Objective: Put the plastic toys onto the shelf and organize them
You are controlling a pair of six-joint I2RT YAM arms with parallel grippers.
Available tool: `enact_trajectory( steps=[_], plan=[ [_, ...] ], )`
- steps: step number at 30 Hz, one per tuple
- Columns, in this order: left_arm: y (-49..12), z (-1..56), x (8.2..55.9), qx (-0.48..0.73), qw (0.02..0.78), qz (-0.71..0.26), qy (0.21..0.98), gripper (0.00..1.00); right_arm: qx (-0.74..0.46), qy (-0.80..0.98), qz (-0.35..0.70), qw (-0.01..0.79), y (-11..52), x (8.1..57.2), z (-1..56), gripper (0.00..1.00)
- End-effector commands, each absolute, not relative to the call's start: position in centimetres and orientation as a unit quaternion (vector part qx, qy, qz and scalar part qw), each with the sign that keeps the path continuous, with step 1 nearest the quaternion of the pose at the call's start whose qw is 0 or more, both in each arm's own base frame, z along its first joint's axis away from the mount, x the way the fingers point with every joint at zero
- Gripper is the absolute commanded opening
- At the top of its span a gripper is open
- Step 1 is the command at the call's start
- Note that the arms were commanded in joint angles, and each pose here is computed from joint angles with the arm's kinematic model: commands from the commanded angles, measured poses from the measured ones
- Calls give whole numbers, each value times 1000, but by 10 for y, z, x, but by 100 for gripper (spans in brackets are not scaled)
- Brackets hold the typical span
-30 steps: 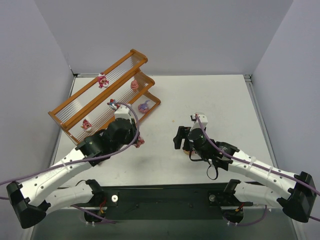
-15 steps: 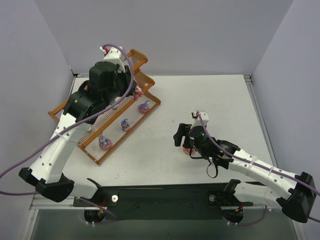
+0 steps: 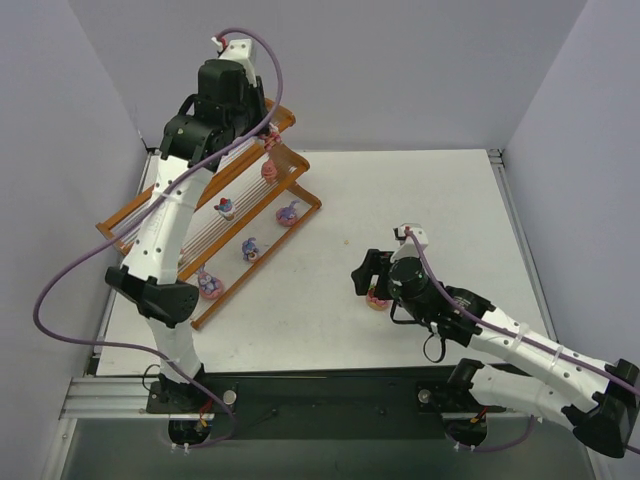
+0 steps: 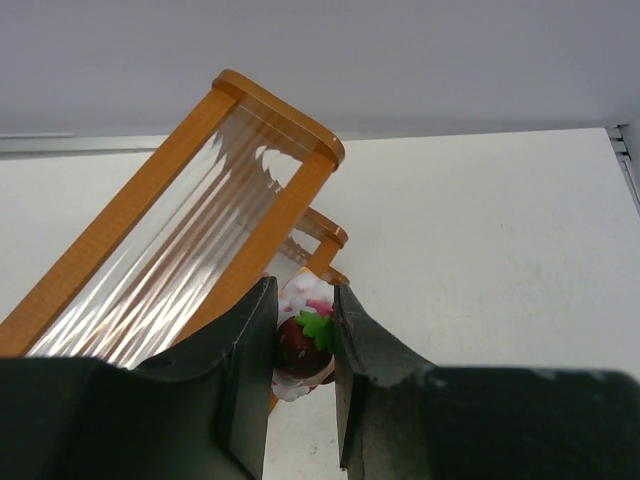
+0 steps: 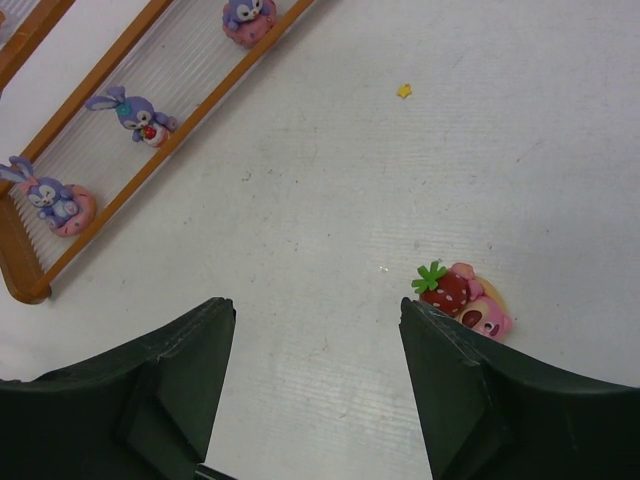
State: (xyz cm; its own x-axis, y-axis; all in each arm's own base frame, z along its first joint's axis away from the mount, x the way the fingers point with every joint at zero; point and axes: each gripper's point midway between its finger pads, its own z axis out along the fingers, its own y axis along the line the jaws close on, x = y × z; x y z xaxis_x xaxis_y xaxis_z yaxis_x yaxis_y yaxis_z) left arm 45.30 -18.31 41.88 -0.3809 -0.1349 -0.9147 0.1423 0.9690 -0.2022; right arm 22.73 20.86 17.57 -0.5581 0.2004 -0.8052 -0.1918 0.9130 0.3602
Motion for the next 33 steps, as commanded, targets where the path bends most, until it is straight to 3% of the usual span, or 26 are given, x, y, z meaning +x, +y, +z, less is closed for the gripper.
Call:
enact_trajectory(
  steps=[1,33],
  plan=[
    [-169,446,467,-6,584,-131,801,0,11,864,202,462,199,222,165,68],
    [-140,407,548,26,604,-76,793,0,10,873,196,446,197,215,145,67]
  ],
)
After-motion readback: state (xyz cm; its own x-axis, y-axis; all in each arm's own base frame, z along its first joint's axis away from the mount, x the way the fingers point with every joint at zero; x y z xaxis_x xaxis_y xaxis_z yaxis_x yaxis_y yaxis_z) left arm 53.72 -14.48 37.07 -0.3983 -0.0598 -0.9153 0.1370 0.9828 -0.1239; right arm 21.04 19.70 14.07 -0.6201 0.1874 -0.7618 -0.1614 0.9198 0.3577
